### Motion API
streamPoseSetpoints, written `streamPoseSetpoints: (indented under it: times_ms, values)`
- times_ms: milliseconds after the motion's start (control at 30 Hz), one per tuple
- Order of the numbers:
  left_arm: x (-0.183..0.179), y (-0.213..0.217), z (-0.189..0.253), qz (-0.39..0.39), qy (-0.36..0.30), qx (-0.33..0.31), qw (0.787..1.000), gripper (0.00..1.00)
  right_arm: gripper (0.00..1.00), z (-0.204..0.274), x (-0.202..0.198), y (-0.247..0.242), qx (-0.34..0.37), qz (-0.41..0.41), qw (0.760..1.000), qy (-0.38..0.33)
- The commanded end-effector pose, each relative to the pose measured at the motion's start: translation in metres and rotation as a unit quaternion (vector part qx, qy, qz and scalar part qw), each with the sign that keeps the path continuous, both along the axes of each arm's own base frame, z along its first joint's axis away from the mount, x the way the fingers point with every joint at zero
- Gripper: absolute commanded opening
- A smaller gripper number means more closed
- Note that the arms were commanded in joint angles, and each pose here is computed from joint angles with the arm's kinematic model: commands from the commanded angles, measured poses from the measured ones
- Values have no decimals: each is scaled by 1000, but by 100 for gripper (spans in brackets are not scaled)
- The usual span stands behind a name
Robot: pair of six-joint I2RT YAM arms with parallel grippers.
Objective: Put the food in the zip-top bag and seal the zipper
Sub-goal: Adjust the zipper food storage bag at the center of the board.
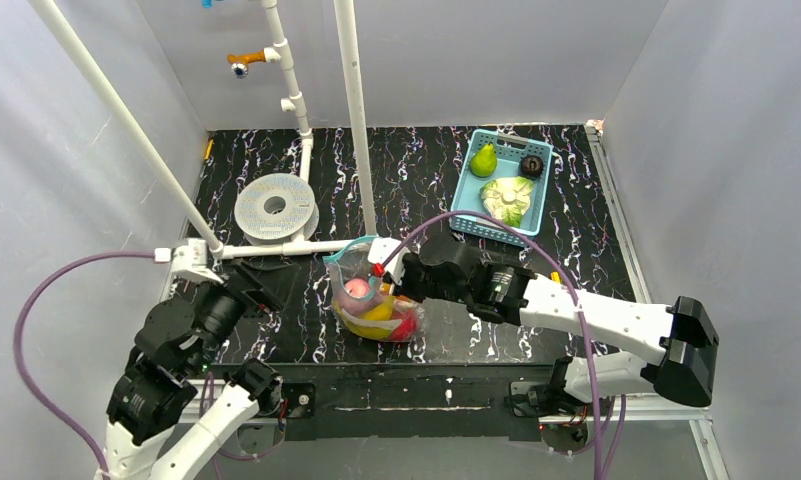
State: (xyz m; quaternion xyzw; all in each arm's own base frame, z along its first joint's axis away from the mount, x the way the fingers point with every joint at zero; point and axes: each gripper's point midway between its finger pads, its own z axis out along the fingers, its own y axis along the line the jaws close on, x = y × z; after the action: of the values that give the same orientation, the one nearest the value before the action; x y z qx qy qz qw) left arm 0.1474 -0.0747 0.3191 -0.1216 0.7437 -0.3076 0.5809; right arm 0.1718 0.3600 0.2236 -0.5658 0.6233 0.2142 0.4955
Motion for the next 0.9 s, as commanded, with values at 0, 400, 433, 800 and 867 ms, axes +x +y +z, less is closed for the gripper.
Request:
streamPoseSetpoints:
  times_ms: [0, 400, 433, 800, 867]
  values:
    - [-2, -64, -1, -207, -55, 119, 969, 85, 1, 10, -21, 5, 20, 53, 998, 17]
    - [10, -136, -17, -411, -197, 212, 865, 91, 1, 25, -24, -12, 29, 55, 998, 26]
    - [9, -139, -18, -422, -196, 207, 861, 91, 1, 26, -25, -12, 32, 54, 998, 27]
    - [9, -160, -62, -461, -38, 126, 878, 76, 1, 54, -27, -18, 71, 47, 996, 23]
    - [11, -161, -72, -456, -12, 121, 881, 71, 1, 59, -28, -20, 77, 49, 996, 25]
